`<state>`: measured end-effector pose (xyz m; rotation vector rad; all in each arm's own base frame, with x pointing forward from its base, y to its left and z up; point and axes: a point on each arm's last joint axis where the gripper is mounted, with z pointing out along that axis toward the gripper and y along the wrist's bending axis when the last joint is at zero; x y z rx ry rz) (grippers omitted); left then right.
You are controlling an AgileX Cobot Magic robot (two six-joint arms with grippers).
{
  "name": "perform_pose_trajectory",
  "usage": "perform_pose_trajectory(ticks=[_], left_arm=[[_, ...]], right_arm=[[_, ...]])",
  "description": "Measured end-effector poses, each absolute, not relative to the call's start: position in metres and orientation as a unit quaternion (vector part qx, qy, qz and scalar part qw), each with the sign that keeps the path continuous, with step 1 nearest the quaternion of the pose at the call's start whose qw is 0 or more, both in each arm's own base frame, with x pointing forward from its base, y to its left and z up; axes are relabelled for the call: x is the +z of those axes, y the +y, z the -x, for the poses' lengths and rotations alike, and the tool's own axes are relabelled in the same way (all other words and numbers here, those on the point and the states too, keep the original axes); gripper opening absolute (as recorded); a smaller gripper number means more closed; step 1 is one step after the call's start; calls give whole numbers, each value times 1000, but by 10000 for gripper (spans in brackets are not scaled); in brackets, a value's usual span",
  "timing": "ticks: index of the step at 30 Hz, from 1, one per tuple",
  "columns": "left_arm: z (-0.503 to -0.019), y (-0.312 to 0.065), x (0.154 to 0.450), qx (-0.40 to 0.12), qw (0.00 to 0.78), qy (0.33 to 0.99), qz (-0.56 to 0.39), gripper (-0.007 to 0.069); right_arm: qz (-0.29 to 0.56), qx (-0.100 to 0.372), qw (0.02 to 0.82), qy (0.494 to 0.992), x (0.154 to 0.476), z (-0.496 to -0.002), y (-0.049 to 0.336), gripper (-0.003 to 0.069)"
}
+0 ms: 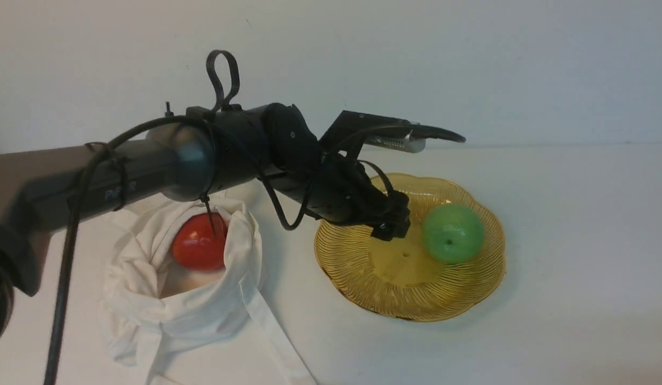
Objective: Take the fruit out of the cloth bag on the white table and place them on a plate.
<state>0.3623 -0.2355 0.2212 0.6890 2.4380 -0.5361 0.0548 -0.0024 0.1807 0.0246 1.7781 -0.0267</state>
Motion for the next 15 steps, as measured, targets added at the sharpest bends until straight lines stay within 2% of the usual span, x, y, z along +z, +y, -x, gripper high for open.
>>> perform_pose_trajectory(ticks=[1, 3, 5, 6, 7, 8, 11, 13, 15], left_arm=[[-361, -230, 231, -193, 276, 906, -257, 659], [-357, -218, 255, -187, 295, 901, -259, 580], [-351, -204, 281, -178, 316, 896, -257, 459], [-343, -190, 307, -169, 337, 891, -252, 298], [-331, -176, 335, -163, 365, 882, -250, 172], [-323, -167, 351, -157, 382, 877, -247, 99], [-288, -136, 405, -147, 440, 855, -230, 14], [-266, -124, 429, -148, 471, 841, -220, 2], [-222, -104, 460, -156, 520, 814, -205, -7]], right_arm=[[-11, -12, 630, 776, 181, -55, -2, -15], [-11, -12, 630, 776, 181, -55, -2, -15], [-11, -12, 630, 776, 181, -55, -2, -15], [-11, -12, 630, 776, 181, -55, -2, -15], [-11, -12, 630, 776, 181, -55, -2, -15], [-11, -12, 630, 776, 181, -55, -2, -15], [-11, -12, 630, 776, 181, -55, -2, -15], [-11, -12, 630, 776, 181, -55, -2, -15], [-11, -12, 630, 776, 181, -55, -2, -15]])
